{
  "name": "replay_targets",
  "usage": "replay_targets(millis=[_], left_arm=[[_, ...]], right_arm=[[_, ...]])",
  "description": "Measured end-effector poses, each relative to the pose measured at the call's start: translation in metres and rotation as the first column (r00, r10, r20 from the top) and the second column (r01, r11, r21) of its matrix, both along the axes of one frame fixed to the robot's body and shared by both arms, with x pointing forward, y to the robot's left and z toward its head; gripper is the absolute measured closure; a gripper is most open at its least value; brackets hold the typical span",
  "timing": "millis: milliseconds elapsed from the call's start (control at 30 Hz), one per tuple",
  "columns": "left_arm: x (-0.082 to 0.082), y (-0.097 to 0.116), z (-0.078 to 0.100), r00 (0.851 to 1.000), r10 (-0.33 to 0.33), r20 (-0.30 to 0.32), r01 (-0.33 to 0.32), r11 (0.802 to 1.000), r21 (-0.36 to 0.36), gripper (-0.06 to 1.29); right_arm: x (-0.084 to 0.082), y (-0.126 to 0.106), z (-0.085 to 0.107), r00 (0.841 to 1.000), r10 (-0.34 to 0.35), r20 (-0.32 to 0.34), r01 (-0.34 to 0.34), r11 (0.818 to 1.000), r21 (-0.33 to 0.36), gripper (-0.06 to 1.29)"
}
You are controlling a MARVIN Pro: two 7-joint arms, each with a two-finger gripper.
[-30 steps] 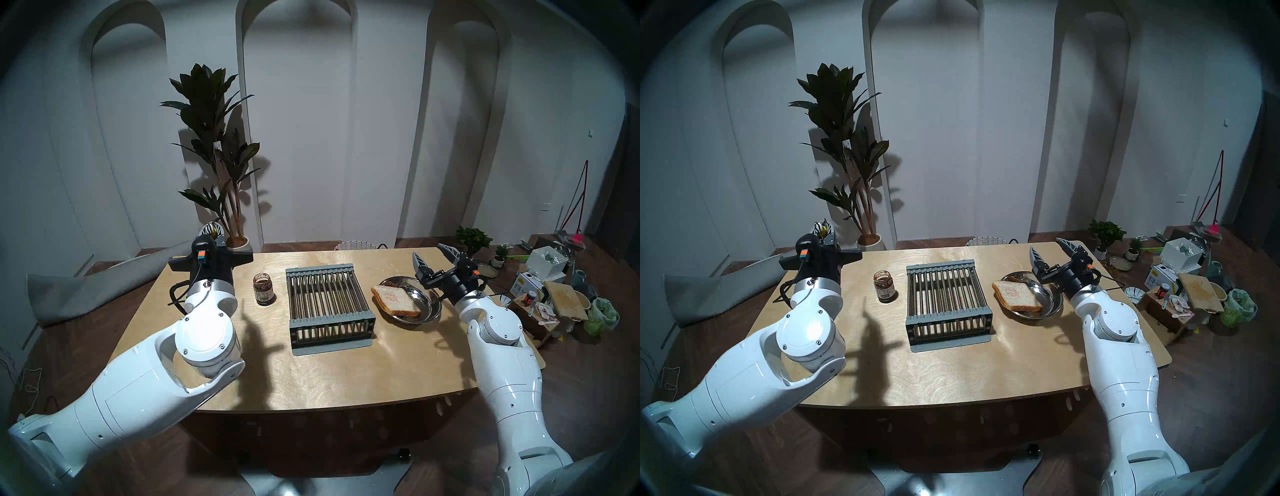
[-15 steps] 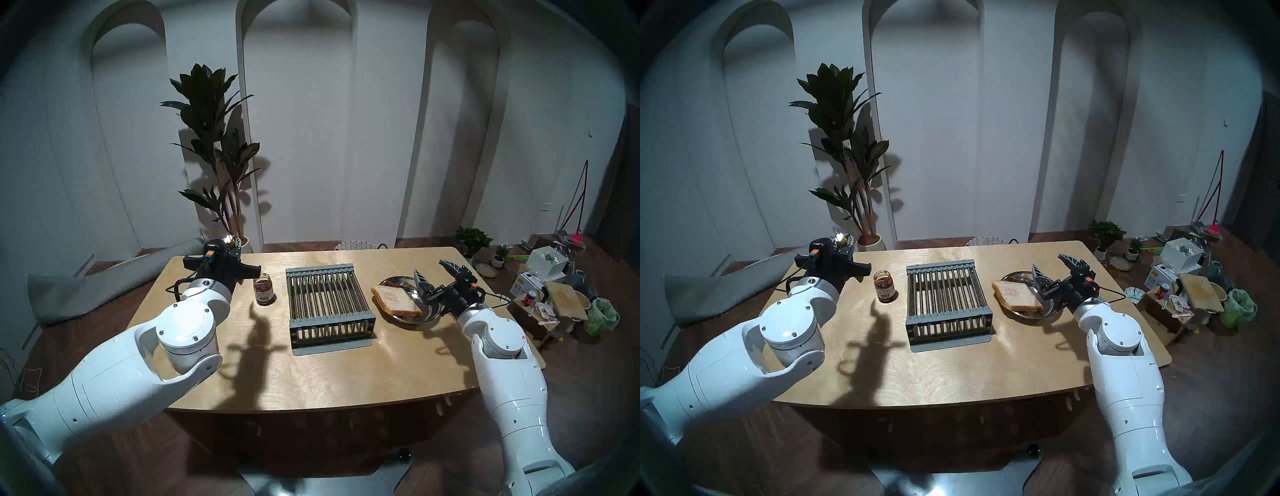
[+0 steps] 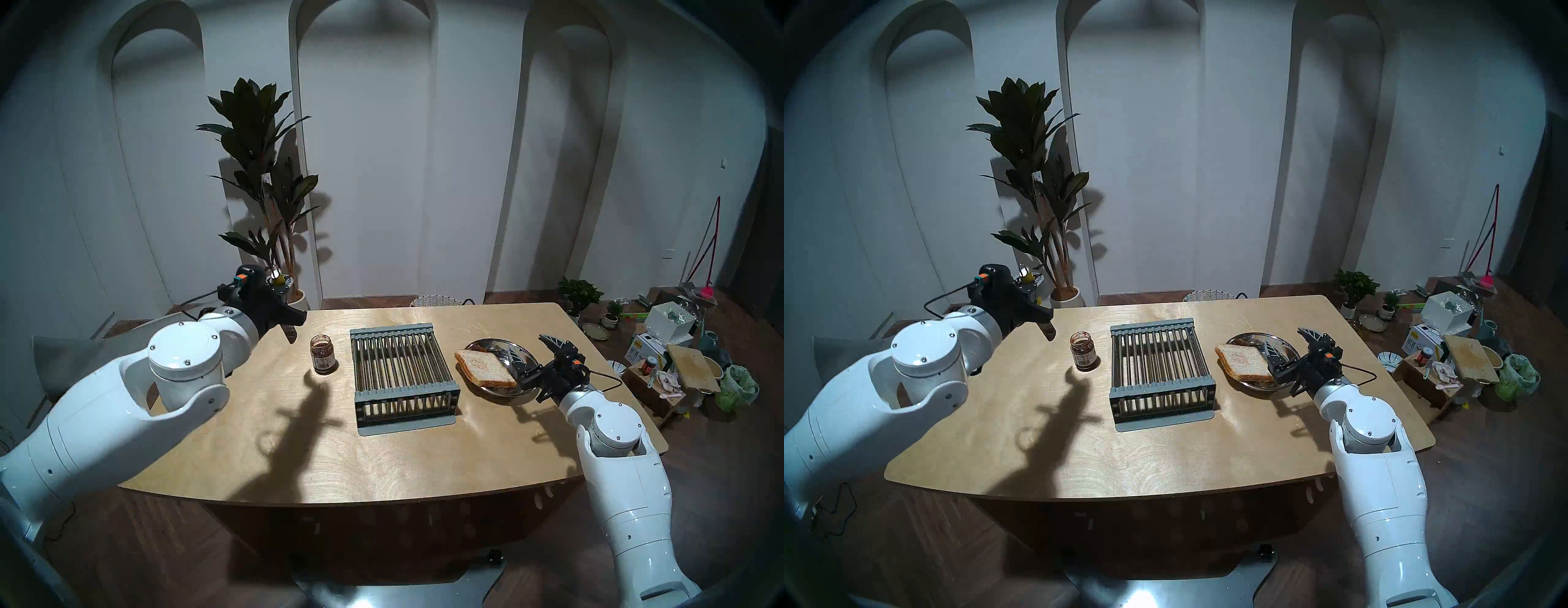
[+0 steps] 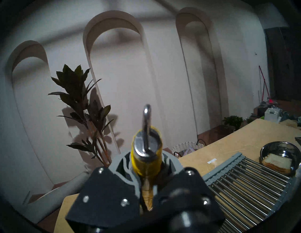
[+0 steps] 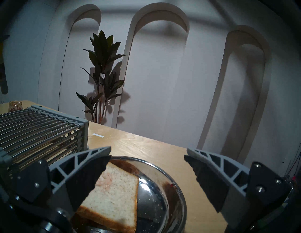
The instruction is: Spread jam over the slice of bread with the knife
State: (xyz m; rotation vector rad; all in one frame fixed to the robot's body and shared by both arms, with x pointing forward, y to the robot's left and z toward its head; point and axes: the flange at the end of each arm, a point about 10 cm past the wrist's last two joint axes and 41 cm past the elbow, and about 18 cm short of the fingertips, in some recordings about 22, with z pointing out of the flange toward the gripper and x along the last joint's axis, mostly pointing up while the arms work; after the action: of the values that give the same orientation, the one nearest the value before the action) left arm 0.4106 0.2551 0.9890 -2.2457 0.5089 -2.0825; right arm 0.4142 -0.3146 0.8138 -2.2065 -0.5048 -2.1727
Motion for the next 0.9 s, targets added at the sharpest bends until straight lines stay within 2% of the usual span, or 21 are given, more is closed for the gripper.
replay_targets(millis=[133,433,600,733,900], left_arm=[[0.013,0.017,0.009,0.998,-0.021,-0.064,0.02,1.0,-0.02,1.17],[0.029,0.03,0.031,0.987,-0.097,-0.129,0.085,0.992,-0.093,1.17],[0.039,0.031,0.036,0.969,-0.157,-0.189,0.134,0.982,-0.132,1.17],[0.05,0.034,0.033,0.963,-0.144,-0.227,0.114,0.984,-0.139,1.17],[0.062,0.039,0.035,0.969,-0.093,-0.23,0.066,0.99,-0.124,1.17]], right_arm=[[-0.003,0.004,0.001,1.0,-0.026,-0.017,0.026,1.0,-0.015,0.0],[-0.007,0.005,0.005,0.995,-0.088,-0.039,0.086,0.995,-0.045,0.0],[-0.008,0.005,0.008,0.988,-0.142,-0.059,0.137,0.988,-0.069,0.0],[-0.009,0.005,0.011,0.982,-0.173,-0.071,0.167,0.982,-0.084,0.0],[-0.009,0.005,0.013,0.977,-0.198,-0.08,0.19,0.977,-0.095,0.0]])
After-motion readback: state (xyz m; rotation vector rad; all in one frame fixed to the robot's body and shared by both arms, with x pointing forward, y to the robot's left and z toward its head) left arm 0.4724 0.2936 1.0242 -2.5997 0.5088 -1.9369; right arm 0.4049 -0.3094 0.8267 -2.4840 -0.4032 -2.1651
